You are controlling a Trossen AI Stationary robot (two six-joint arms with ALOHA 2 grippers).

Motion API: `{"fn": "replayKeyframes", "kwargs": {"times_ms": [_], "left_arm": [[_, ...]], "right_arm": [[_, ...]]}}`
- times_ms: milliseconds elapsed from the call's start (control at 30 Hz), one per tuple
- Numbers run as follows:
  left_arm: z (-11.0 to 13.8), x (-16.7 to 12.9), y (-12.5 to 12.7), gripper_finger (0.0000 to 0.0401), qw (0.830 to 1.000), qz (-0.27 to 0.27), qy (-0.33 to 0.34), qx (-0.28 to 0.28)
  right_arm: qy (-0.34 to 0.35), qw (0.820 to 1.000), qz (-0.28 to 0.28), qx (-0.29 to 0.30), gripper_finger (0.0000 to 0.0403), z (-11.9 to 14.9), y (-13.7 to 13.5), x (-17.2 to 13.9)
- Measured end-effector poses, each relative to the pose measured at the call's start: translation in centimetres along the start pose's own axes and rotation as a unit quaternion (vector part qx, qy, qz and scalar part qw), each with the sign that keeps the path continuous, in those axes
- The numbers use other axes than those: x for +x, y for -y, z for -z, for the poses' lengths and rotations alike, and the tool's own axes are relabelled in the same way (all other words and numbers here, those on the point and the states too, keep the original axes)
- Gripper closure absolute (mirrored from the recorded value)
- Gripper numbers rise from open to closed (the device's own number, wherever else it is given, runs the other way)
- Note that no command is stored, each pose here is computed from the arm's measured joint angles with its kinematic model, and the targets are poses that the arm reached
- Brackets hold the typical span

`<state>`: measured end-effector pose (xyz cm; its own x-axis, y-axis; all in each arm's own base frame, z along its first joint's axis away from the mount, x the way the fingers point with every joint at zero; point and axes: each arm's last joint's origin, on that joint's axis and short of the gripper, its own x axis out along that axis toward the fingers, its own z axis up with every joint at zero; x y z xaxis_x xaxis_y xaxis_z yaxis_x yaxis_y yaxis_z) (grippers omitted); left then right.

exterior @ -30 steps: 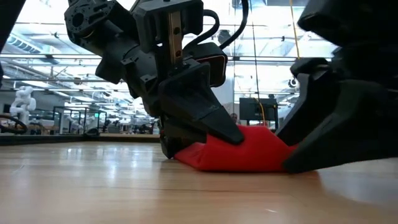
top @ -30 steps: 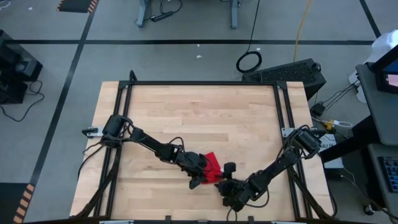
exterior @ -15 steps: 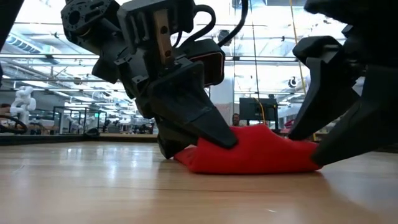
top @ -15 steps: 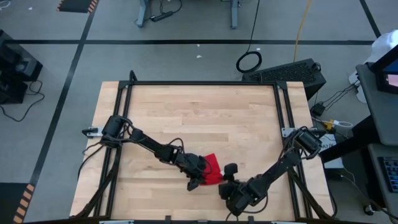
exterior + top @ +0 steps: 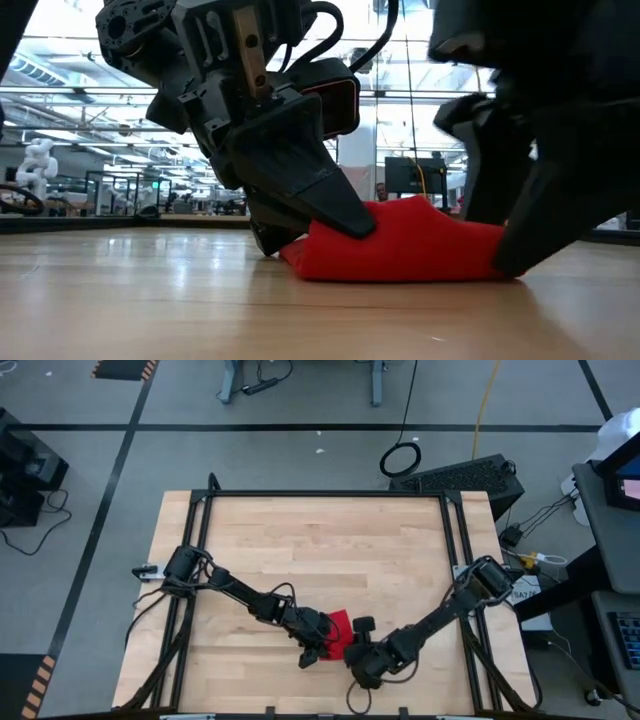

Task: Roll napkin
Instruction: Roll the red napkin

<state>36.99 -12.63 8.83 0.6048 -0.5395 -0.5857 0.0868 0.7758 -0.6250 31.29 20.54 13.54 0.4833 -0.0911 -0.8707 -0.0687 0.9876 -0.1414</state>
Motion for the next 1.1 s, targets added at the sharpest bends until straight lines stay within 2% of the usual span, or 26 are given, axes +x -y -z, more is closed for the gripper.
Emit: {"fn": "replayKeyframes", "kwargs": {"times_ms": [133,333,367,567,700,900,1000,1100], "left_arm": [[0.0,0.0,0.0,0.0379,1.000,0.000,0.000,0.003],[0.3,0.1,0.4,0.0379,0.999,0.013,-0.010,0.036],[0.3,0.2,0.4,0.0379,0.999,0.014,-0.010,0.044],[0.7,0.5,1.1,0.0358,0.997,-0.009,0.012,0.078],[1.2,0.7,2.3,0.0308,0.994,0.003,0.013,0.106],[1.6,-0.7,4.2,0.0221,0.990,-0.004,-0.023,0.139],[2.0,-2.1,4.8,0.0193,0.987,-0.044,-0.062,0.144],[2.5,-3.6,5.7,0.0184,0.979,-0.103,-0.079,0.155]], "right_arm": [[-0.020,0.999,-0.032,0.014,0.0258,-0.6,1.3,0.6],[-0.041,0.991,-0.117,0.043,0.0376,-1.2,1.9,0.7],[-0.043,0.989,-0.136,0.049,0.0386,-1.3,1.8,0.7],[-0.063,0.974,-0.192,0.098,0.0379,-1.4,1.4,0.7],[-0.071,0.971,-0.202,0.106,0.0393,-1.4,1.3,0.6],[-0.081,0.966,-0.204,0.135,0.0395,-1.2,1.3,0.7],[-0.083,0.964,-0.206,0.145,0.0395,-1.0,1.2,0.8],[-0.071,0.961,-0.215,0.158,0.0395,-0.6,1.1,1.1]]}}
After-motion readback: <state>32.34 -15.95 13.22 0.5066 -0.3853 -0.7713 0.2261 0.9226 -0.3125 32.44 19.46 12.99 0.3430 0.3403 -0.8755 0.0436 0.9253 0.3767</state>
